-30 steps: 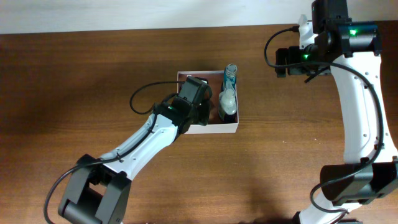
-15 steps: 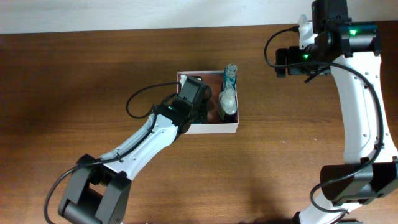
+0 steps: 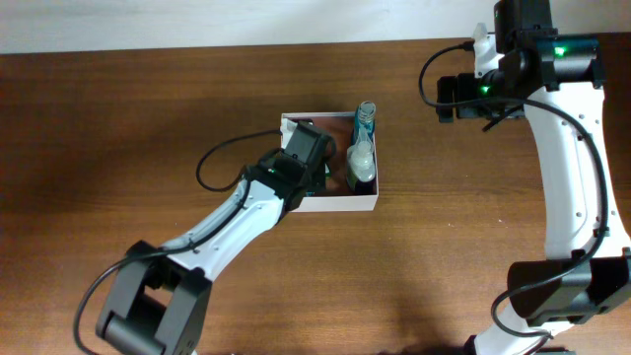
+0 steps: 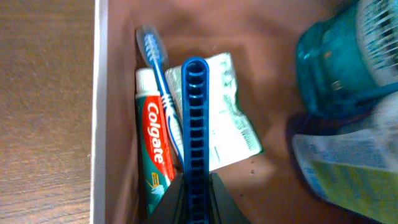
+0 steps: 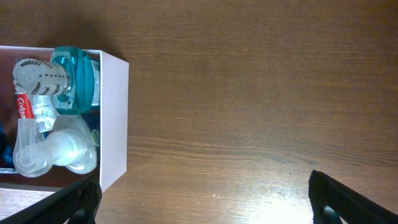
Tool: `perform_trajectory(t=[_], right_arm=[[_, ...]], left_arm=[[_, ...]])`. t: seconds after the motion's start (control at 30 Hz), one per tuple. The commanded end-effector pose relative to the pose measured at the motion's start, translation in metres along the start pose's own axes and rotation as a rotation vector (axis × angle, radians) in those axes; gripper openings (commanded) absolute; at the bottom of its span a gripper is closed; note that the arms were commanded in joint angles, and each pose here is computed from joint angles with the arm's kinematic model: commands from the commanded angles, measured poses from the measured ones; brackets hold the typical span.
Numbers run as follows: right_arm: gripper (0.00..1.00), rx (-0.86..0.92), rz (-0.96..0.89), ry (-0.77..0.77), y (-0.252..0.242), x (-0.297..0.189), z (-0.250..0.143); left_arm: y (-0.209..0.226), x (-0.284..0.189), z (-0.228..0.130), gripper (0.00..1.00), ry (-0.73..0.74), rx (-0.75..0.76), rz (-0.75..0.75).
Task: Pack container
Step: 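Set the razor beside the toothpaste and open the left gripper, then raise the left gripper out of the box and move left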
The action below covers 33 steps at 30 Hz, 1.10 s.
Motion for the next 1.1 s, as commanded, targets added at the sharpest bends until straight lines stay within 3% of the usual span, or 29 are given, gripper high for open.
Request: perform_trajectory(t=[0.0, 0.2, 0.43, 0.67, 0.83, 1.0, 1.07], right_arm=[[0.98, 0.002, 0.008, -0.024, 0.001, -0.008, 0.003], [0.98, 0.002, 0.008, -0.024, 0.001, -0.008, 0.003], [0.98, 0.002, 0.008, -0.024, 0.001, -0.008, 0.003], [0.98, 0.002, 0.008, -0.024, 0.001, -0.008, 0.003], [0.98, 0.002, 0.008, -0.024, 0.001, -0.008, 0.003], [0.98, 0.002, 0.008, -0.024, 0.001, -0.008, 0.003], [0.98, 0.002, 0.008, -0.024, 0.001, -0.008, 0.003]], left_arm=[[-0.001, 0.010, -0.004, 0.12, 0.018, -0.003, 0.019], [-0.002, 0.010, -0.001, 0.13, 0.007, -0.005, 0.015], [-0.008, 0.004, 0.006, 0.34, -0.007, -0.011, -0.022], [-0.003, -0.039, 0.043, 0.34, -0.112, -0.018, -0.033], [0.047, -0.066, 0.063, 0.39, -0.175, -0.076, 0.062], [0.111, -0.070, 0.058, 0.46, -0.130, -0.171, 0.168], [0.133, -0.069, 0.052, 0.57, -0.099, -0.204, 0.205]])
Point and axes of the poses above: each gripper's point midway between its finger pads, its own x axis out along the fingers, its own y axis along the line the jaws close on, z = x × y, the point moved 2 cm from there along -x, back along the fingers, and after that the axes turned 9 degrees about x, right-handed, at the moved point
